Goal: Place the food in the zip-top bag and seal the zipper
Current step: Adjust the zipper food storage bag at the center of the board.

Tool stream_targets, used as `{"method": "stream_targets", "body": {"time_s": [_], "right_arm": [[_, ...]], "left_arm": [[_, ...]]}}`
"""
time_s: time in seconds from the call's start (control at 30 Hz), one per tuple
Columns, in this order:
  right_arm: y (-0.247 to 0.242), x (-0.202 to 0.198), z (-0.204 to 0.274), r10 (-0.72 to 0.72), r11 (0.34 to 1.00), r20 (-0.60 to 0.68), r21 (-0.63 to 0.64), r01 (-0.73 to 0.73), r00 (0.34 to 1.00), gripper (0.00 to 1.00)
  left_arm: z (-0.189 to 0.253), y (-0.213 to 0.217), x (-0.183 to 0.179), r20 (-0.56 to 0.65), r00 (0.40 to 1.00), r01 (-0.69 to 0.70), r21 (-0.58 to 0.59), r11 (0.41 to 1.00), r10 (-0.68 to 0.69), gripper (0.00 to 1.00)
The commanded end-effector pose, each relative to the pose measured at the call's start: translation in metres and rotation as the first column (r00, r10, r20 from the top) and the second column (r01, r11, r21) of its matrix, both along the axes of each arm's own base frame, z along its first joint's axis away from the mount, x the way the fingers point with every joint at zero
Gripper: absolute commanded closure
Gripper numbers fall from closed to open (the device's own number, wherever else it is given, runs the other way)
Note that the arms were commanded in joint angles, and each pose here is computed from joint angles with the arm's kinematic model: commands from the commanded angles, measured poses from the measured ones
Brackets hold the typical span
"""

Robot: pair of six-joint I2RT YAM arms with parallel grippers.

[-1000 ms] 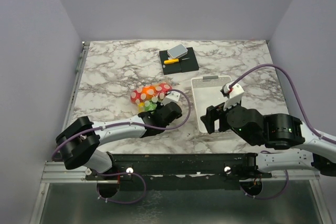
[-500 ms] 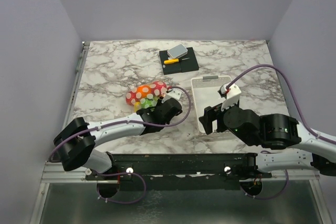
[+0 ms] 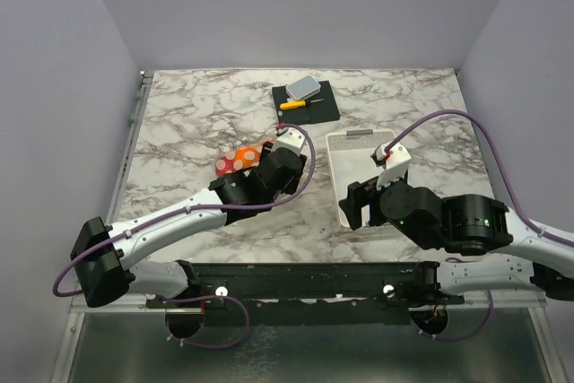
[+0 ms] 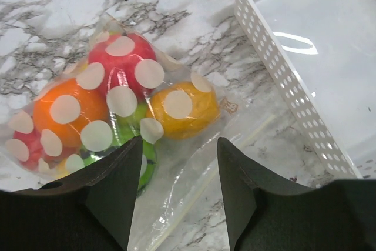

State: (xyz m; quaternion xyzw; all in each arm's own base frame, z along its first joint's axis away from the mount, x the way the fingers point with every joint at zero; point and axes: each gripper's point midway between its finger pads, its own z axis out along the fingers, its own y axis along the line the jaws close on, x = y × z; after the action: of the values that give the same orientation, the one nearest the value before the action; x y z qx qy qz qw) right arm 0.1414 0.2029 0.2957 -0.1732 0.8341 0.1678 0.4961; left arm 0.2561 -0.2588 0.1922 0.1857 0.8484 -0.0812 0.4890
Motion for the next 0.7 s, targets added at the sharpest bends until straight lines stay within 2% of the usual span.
{"method": "stream_targets", "body": {"time_s": [0.0, 0.13, 0.33, 0.47, 0.67], "right_arm": [[0.001, 0.002, 0.002, -0.023, 0.999, -0.004, 0.025, 0.023, 1.0, 0.14], [0.001, 0.001, 0.0, -0.025, 0.999, -0.014, 0.032, 0.025, 1.0, 0.14], [0.003, 0.001, -0.002, -0.026, 0.999, -0.023, 0.031, 0.027, 0.999, 0.15], [0.003, 0.0, -0.002, -0.025, 0.999, -0.023, 0.029, 0.026, 0.999, 0.15], [0.004, 0.0, -0.006, -0.022, 1.0, -0.03, 0.018, 0.022, 0.999, 0.15]], "left_arm": [[0.016, 0.03, 0.022, 0.039, 0.992, -0.122, 0.05, 0.991, 0.12, 0.44], [0.021, 0.06, 0.051, 0.038, 0.971, -0.239, 0.025, 0.971, 0.238, 0.44], [-0.003, 0.094, 0.081, -0.025, 0.937, -0.348, 0.023, 0.937, 0.349, 0.55], [-0.035, 0.097, 0.085, -0.112, 0.925, -0.362, 0.021, 0.932, 0.362, 0.6], [-0.087, 0.086, 0.071, -0.246, 0.916, -0.322, 0.026, 0.946, 0.318, 0.63]]}}
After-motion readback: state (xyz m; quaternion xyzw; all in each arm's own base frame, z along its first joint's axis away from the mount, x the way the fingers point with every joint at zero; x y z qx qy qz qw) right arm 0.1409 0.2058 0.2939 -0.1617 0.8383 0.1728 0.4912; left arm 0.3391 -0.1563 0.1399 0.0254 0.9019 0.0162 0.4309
